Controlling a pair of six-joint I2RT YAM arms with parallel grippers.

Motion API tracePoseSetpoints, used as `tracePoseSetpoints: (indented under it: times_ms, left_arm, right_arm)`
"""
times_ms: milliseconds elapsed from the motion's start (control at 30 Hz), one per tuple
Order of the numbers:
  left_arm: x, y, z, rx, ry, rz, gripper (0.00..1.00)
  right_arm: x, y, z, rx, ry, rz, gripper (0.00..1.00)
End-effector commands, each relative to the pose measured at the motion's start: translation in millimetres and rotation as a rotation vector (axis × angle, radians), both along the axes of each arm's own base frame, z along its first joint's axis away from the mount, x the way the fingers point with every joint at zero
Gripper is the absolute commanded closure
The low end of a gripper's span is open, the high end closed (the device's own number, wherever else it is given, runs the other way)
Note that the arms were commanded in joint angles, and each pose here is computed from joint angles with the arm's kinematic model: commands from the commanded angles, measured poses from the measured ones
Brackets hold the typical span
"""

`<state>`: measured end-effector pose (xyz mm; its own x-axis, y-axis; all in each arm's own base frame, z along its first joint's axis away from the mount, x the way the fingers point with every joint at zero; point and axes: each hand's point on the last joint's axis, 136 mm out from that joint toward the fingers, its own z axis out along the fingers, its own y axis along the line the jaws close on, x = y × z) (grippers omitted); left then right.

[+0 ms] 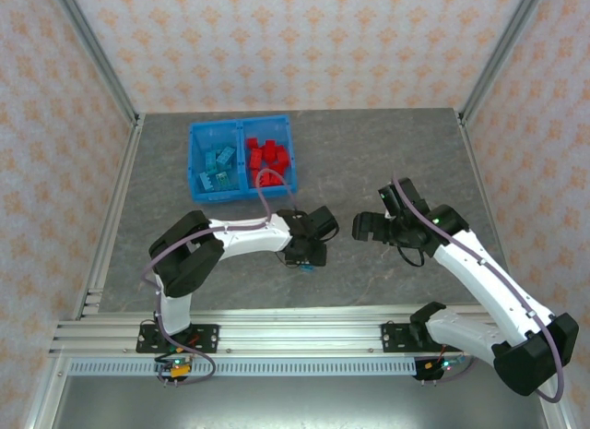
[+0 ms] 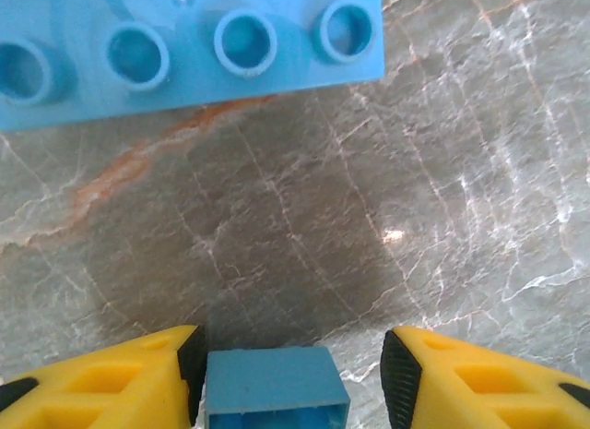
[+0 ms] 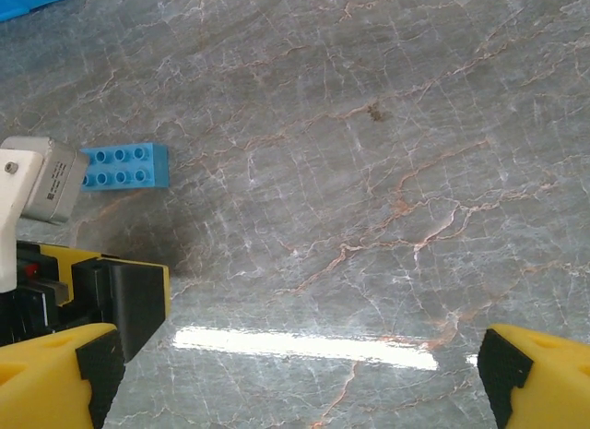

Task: Sort the legos into containers by color

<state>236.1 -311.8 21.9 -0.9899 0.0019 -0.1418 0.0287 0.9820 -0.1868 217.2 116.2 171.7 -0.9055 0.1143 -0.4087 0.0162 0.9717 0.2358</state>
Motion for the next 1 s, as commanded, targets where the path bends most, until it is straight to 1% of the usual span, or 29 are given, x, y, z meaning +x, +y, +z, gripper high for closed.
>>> tracePoseSetpoints:
  times_ms: [0,67,133,167,300,467,533,633,733,833,967]
  left_arm:
    - [-12.7,23.2,-9.9,0.118,0.033,-0.043,0.43]
    - [-23.0,27.3,-20.7,0.182,0.079,-0.127,0.38]
    - [-30.3,33.3,-25.2,0.252,0.102,-0.184,0.37]
    - [-32.4,36.1,-29.2,0.274,0.106,-0.195,0.41]
    - [-33.7,33.6,-37.1,0.249,0.106,-0.161,0.57]
    - [-22.6,34.7,-24.9,0.238,0.041,-0.108,0.66]
    - [-15.5,37.0,-13.9,0.222,0.001,-0.087,0.68]
    - [5.6,42.8,17.3,0.155,-0.085,-0.037,0.7]
    - [35.9,61.9,53.4,0.122,-0.18,0.022,0.72]
    - [68.3,91.5,96.1,0.103,-0.292,0.096,0.73]
    - [111.0,144.8,147.3,0.113,-0.423,0.214,0.72]
  right_arm:
    - [-7.7,-2.5,0.5,0.001,0.031,-0.005,0.01]
    - [-10.3,-4.3,-0.6,-0.006,0.038,-0.004,0.01]
    - [-10.7,-5.7,-1.8,-0.011,0.039,-0.009,0.01]
    - [-10.3,-5.5,-1.9,-0.009,0.038,-0.012,0.01]
    - [-11.4,-2.9,-5.5,0.009,0.049,-0.015,0.01]
    - [-27.4,-3.2,-12.4,0.019,0.108,0.005,0.0]
    - [-35.7,1.3,-13.7,0.046,0.138,0.033,0.0]
    - [-41.4,19.5,-15.0,0.131,0.176,0.091,0.01]
    - [-30.3,30.7,-14.0,0.183,0.152,0.083,0.01]
    - [-11.6,36.5,-7.0,0.205,0.09,0.058,0.01]
    - [13.1,47.3,-0.3,0.231,0.037,0.036,0.01]
